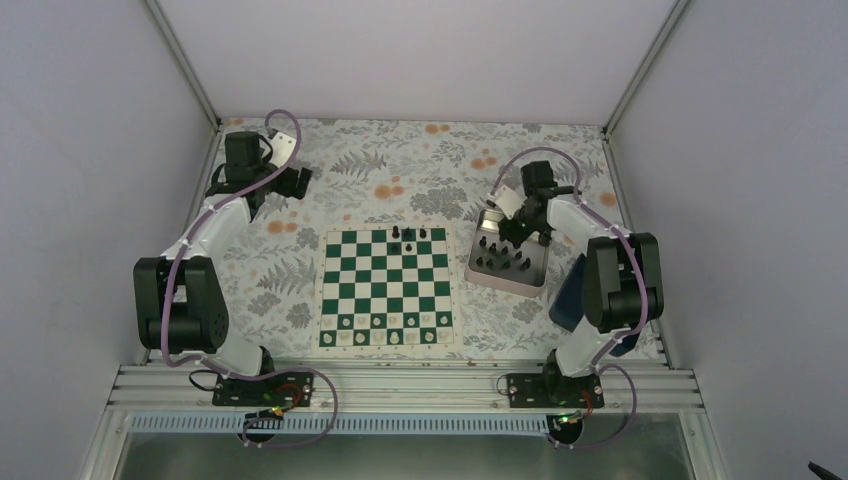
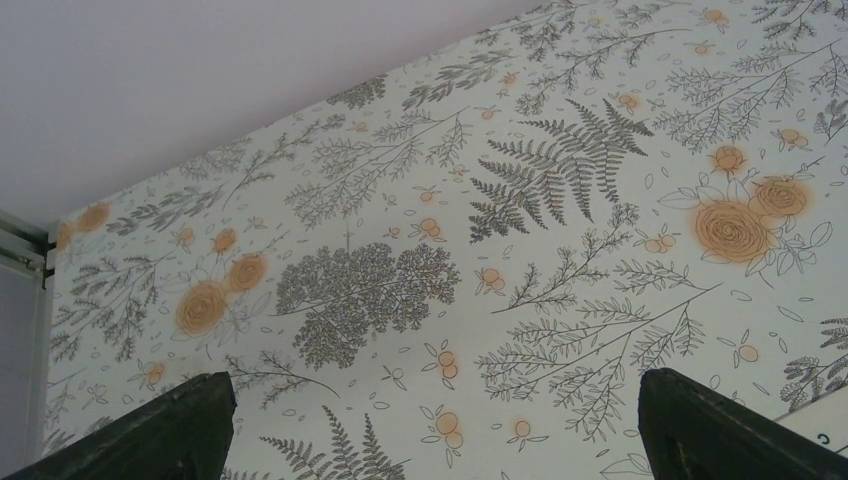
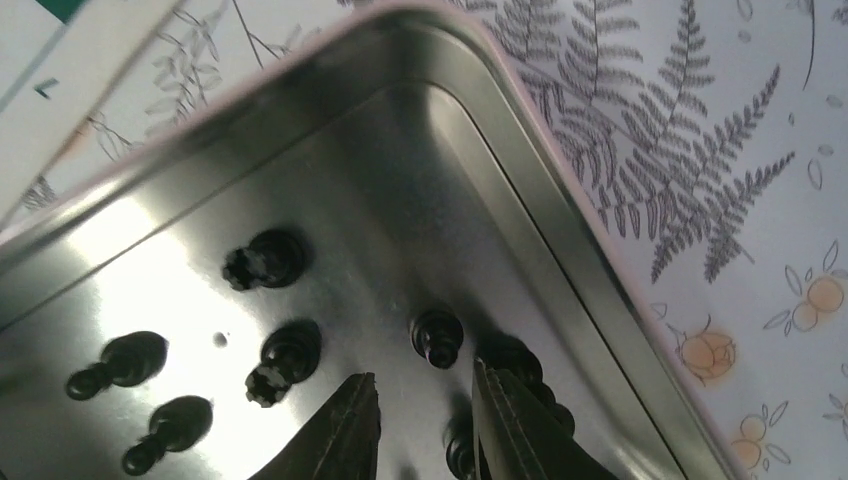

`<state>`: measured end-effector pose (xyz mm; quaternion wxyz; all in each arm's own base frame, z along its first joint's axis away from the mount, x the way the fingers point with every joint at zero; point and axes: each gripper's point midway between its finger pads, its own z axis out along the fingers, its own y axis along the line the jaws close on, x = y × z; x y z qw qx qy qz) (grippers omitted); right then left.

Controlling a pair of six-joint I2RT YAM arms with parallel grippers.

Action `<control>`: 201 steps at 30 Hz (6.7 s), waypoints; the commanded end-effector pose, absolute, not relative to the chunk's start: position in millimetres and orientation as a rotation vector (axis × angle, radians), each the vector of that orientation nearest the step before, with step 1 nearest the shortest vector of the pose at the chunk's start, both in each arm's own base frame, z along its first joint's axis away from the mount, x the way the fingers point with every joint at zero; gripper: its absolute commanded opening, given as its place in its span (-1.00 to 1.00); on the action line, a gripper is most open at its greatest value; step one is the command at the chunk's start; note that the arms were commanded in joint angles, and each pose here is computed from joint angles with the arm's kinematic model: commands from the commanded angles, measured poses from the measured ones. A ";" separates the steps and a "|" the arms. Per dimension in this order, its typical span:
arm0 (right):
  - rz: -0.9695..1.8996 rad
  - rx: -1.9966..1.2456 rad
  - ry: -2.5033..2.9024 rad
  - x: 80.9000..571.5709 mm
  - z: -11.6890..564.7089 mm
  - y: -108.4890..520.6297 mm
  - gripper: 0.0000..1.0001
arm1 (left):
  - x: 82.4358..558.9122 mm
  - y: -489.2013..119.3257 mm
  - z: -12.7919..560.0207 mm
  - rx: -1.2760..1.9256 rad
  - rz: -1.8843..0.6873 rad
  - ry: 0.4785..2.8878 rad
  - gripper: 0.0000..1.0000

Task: Set up the chess pieces on the board
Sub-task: Pick up the chess piece from the storage box, then place the chess piece on the chessboard, then pick up the chess piece from the storage box.

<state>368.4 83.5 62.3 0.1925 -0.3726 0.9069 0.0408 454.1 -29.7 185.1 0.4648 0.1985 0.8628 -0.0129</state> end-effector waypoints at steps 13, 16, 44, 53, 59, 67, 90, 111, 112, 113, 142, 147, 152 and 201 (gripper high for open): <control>0.053 -0.952 2.538 378.1 66.8 51.4 -0.47 | 453.7 -34.2 179.4 0.511 -0.054 2.119 1.00; 0.081 -0.953 2.530 378.2 69.9 53.8 -0.47 | 453.4 -33.9 179.3 0.512 -0.052 2.120 1.00; 0.102 -0.923 2.506 389.9 75.3 51.3 -0.45 | 453.2 -34.1 177.4 0.518 -0.051 2.122 1.00; 0.094 -0.931 2.536 391.8 58.5 47.7 -0.44 | 452.2 -35.9 174.7 0.527 -0.060 2.127 1.00; 0.101 -0.936 2.553 389.1 52.0 45.6 -0.45 | 452.9 -36.4 173.1 0.530 -0.065 2.130 1.00; 0.104 -0.936 2.564 385.8 44.4 44.8 -0.50 | 452.1 -37.7 173.2 0.538 -0.075 2.129 1.00; 0.168 -1.143 2.332 413.4 150.8 141.8 -0.91 | 453.5 -37.4 179.9 0.534 -0.078 2.115 1.00; 0.363 -1.683 2.019 402.7 125.3 385.6 -0.92 | 453.4 -27.6 201.1 0.496 -0.005 2.077 1.00; 0.362 -1.697 2.020 401.2 119.1 389.1 -0.92 | 453.3 -27.4 201.2 0.496 -0.003 2.077 1.00; 0.363 -1.711 2.023 399.1 113.6 392.0 -0.92 | 452.8 -27.0 201.6 0.495 -0.002 2.075 1.00; 0.315 -1.847 2.079 369.3 49.2 396.8 -0.88 | 451.9 -28.3 195.9 0.503 -0.018 2.082 1.00; 0.291 -1.845 2.081 369.1 41.6 393.4 -0.88 | 451.6 -28.0 195.4 0.502 -0.016 2.083 1.00; 0.289 -1.834 2.073 368.2 45.0 392.0 -0.69 | 451.6 -28.2 193.9 0.503 -0.017 2.086 1.00; 0.267 -1.260 2.514 355.5 63.9 136.4 -0.28 | 453.3 -28.1 185.2 0.506 -0.029 2.106 1.00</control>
